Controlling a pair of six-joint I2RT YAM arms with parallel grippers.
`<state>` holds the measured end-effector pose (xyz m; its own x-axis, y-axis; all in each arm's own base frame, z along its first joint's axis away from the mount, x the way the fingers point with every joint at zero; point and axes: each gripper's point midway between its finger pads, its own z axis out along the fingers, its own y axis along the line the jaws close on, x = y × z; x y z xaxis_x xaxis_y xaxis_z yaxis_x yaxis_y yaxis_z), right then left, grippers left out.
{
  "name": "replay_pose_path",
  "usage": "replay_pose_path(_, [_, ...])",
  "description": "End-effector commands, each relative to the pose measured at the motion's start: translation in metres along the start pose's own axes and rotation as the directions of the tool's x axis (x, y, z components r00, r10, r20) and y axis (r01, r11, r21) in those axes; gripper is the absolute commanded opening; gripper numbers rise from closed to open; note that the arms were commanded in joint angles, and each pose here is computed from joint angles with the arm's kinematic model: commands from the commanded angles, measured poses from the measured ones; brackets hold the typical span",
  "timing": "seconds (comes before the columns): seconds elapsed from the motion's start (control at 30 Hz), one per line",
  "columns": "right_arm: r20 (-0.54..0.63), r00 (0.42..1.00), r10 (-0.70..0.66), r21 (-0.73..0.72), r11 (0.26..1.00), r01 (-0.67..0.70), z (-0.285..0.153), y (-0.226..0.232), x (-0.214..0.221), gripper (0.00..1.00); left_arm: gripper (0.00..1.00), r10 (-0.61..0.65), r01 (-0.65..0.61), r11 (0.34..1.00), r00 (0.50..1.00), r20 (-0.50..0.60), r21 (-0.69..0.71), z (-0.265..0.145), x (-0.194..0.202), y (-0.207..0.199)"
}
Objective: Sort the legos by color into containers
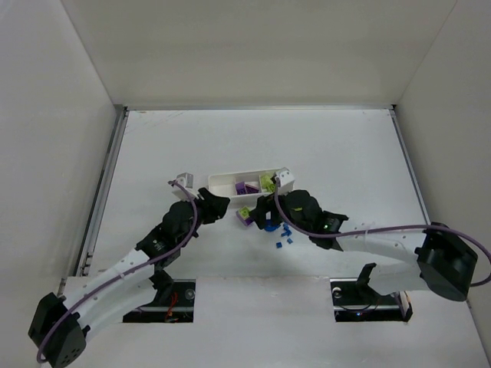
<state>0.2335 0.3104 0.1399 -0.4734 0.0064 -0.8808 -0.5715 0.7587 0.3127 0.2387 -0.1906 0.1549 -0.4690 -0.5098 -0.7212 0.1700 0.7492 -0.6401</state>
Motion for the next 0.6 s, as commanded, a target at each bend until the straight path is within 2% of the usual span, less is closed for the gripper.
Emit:
replay_pose_path(0.0, [-0.021,0.997,-0.071,-0.023,0.997,0.07,0.012,0.014,-0.009,0.81,0.42,-0.042,0.042,0.999,0.999,-0.005,-0.011,-0.007,-0.003,0.009])
replay_pose_path(0.2, [-0.093,0.985,-0.146,-0.023,0.989,0.145,0.035,0.024,0.009,0.83,0.42,-0.069,0.069,0.997,0.997,-0.028,-0.02,-0.01,0.001,0.02])
replay_pose_path(0.57, [-0.153,0.975,-0.16,0.053,0.984,0.17,0.06,0.012,0.026,0.67,0.42,-0.1,0.099,0.994,0.995,-0.013,-0.051,-0.015,0.003,0.036])
